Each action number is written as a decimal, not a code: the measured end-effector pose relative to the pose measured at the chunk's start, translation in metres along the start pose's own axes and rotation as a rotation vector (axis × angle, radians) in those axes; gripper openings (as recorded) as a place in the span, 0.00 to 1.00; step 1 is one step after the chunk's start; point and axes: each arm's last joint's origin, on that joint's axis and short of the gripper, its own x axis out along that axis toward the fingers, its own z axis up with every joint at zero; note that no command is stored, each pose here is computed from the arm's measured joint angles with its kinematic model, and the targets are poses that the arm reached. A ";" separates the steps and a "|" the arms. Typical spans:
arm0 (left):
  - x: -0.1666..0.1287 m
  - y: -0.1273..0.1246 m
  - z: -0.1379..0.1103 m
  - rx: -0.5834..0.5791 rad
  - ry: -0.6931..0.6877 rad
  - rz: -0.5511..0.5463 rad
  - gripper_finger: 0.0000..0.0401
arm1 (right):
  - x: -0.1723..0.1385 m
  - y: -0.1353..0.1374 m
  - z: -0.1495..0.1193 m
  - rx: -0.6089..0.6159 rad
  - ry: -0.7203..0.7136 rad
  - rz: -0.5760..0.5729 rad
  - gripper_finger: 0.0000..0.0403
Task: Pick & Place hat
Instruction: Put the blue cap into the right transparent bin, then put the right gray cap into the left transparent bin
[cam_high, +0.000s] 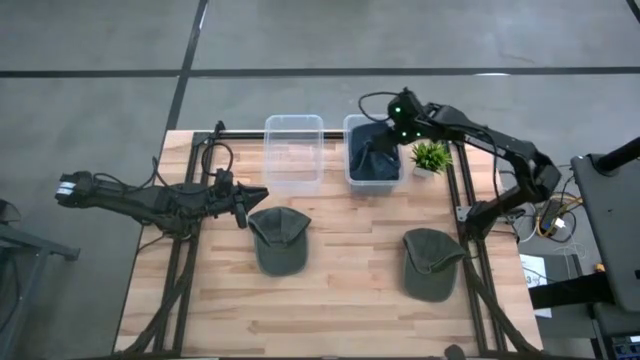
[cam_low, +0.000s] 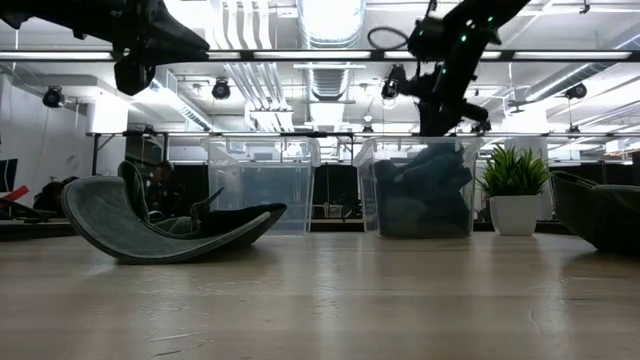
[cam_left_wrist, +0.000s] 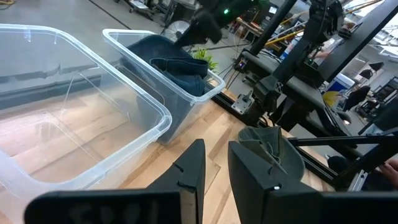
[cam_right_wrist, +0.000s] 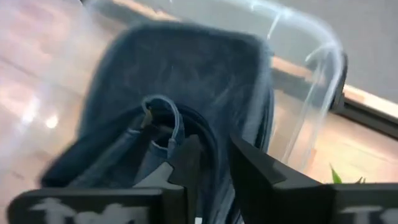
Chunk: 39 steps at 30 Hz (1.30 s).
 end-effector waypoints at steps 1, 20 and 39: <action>0.000 0.000 0.000 -0.001 0.000 0.000 0.16 | 0.004 0.001 -0.001 -0.012 0.024 -0.011 0.17; 0.000 0.000 0.000 -0.012 0.000 0.001 0.16 | 0.010 0.014 0.004 -0.090 0.039 -0.006 0.08; 0.000 -0.001 -0.001 -0.012 0.032 -0.044 0.16 | -0.157 0.054 -0.080 -0.256 -0.112 0.391 0.08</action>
